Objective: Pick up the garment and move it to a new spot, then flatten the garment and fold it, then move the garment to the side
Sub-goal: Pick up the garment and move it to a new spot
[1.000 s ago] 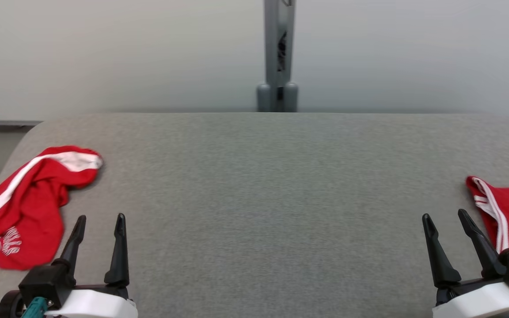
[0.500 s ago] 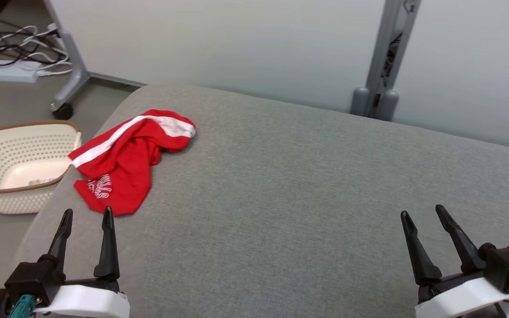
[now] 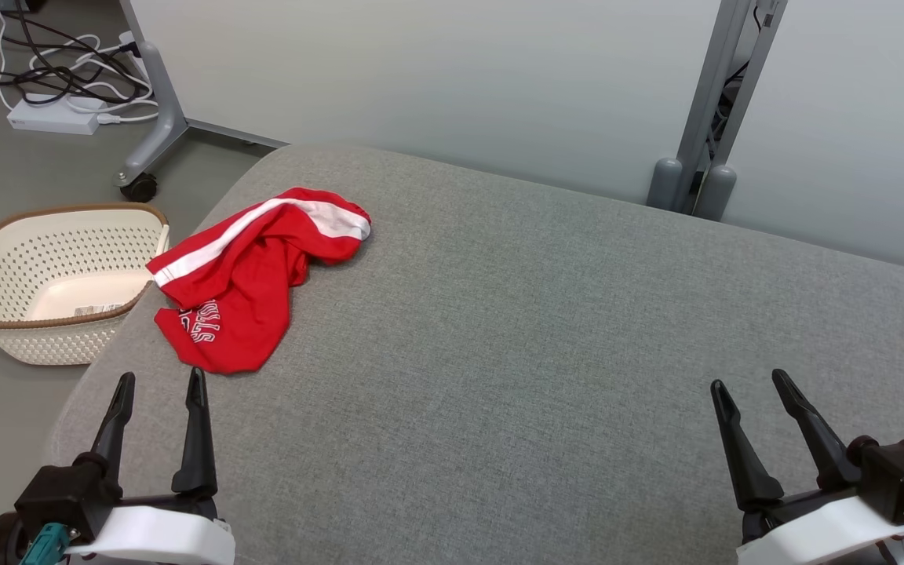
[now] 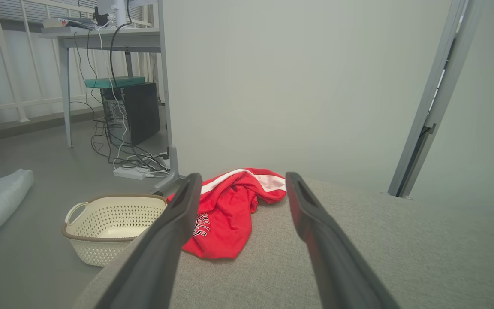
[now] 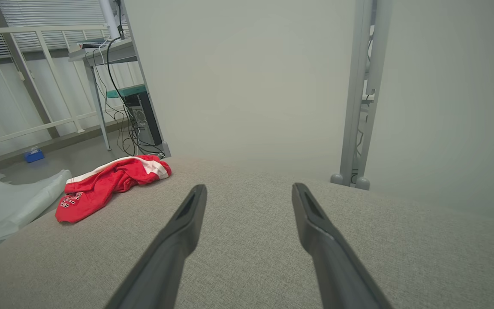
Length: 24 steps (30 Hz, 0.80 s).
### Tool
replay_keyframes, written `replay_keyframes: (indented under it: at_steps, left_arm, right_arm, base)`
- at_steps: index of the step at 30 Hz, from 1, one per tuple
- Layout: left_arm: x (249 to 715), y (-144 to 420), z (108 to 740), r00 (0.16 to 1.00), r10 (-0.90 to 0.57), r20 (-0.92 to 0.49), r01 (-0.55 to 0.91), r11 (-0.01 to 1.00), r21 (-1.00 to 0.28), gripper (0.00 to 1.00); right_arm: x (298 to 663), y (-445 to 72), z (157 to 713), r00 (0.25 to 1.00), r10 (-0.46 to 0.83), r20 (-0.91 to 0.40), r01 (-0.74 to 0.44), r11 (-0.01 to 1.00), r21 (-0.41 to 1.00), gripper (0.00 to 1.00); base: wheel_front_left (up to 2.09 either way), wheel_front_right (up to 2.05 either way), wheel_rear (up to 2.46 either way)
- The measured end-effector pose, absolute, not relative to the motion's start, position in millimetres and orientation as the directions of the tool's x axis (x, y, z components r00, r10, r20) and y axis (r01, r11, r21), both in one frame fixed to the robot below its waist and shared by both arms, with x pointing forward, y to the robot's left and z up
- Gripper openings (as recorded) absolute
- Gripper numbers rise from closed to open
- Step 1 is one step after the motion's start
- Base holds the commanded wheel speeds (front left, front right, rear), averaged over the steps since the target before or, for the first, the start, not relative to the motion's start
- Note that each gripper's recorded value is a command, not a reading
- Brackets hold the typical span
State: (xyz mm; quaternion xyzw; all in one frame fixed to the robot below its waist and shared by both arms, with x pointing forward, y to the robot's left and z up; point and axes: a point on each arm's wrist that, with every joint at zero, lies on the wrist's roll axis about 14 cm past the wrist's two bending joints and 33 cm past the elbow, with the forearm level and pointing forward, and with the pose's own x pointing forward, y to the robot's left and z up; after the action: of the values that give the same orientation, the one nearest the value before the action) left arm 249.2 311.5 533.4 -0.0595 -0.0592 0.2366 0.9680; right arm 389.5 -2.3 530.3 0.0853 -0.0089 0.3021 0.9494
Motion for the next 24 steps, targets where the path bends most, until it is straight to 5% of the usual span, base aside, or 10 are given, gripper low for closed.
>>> replay_keyframes:
  at_steps: [8, 17, 24]
  left_arm:
    - [258.9, 315.1, 548.9, 0.871, 0.473, 0.135, -0.451, 0.877, -0.167, 1.0]
    - [313.7, 336.1, 680.8, 0.786, 0.379, 0.489, -0.395, 0.916, -0.075, 1.0]
    - [392.1, 348.6, 688.5, 0.862, 0.313, 0.398, -0.346, 0.938, 0.012, 1.0]
  right_arm:
    - [392.2, -0.6, 527.9, 0.815, 0.576, 0.064, -0.578, 0.799, 0.163, 1.0]
    - [406.6, -0.5, 519.3, 0.807, 0.59, 0.041, -0.588, 0.793, 0.163, 1.0]
    - [425.3, -6.8, 509.2, 0.8, 0.599, 0.019, -0.594, 0.789, 0.157, 1.0]
  base:
    - [0.0, 0.0, 0.0]
    - [0.0, 0.0, 0.0]
    - [0.0, 0.0, 0.0]
